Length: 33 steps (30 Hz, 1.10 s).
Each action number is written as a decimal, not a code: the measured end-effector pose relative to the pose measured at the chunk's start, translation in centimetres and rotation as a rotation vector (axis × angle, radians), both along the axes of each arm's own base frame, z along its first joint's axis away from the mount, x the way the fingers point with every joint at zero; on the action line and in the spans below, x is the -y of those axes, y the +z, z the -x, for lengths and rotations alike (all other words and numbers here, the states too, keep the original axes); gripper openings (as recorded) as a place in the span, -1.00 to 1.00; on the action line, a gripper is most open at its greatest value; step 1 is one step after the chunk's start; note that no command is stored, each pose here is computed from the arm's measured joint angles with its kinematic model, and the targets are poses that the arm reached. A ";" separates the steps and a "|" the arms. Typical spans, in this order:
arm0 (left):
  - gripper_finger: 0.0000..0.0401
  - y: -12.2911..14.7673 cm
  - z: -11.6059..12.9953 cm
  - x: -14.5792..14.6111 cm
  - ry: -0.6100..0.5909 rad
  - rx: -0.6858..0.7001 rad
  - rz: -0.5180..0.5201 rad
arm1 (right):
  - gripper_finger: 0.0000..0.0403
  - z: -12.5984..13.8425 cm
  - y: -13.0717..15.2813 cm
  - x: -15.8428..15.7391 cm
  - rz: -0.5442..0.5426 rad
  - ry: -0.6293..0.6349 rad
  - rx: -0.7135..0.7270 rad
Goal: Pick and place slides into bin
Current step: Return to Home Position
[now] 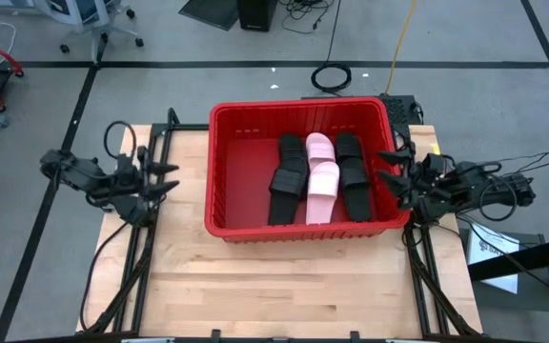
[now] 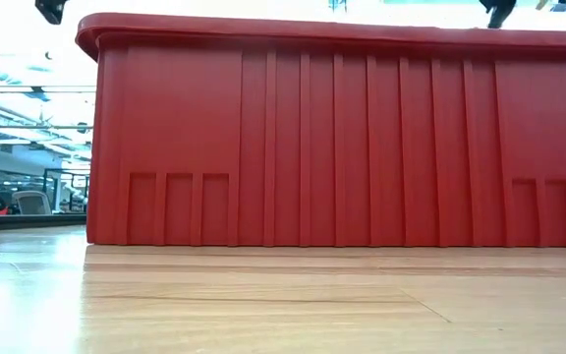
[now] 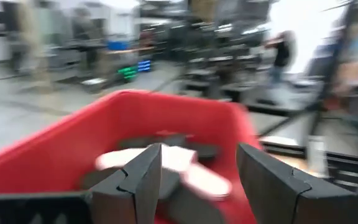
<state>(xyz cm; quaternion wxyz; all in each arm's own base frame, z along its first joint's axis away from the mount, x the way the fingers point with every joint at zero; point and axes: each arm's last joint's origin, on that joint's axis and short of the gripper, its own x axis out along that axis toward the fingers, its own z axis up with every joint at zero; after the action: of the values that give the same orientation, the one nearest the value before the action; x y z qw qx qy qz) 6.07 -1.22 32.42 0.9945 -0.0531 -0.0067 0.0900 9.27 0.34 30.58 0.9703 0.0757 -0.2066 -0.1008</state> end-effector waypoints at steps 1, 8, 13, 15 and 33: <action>0.01 -0.1 0.1 0.1 -0.057 0.018 0.000 | 0.26 0.2 -0.2 0.0 -0.006 0.002 0.016; 0.01 -2.2 0.3 0.8 -0.337 0.178 -0.066 | 0.26 0.9 -2.0 0.1 -0.042 0.017 0.047; 0.01 -3.9 0.7 0.2 -0.224 0.152 -0.028 | 0.26 1.4 -2.8 0.2 -0.070 0.030 0.049; 0.01 -4.3 1.0 0.0 -0.219 0.160 -0.032 | 0.26 1.6 -3.0 0.3 -0.064 0.024 0.029; 0.01 -6.5 0.1 -0.6 -0.021 0.147 -0.017 | 0.26 3.1 -3.8 0.8 -0.072 -0.089 -0.020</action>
<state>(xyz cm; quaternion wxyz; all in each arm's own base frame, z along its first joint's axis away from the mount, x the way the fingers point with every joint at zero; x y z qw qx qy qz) 5.98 -0.57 25.96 0.9926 -0.0512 -0.0797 0.0753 6.14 -0.44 26.73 0.9635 0.1002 -0.1963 -0.1519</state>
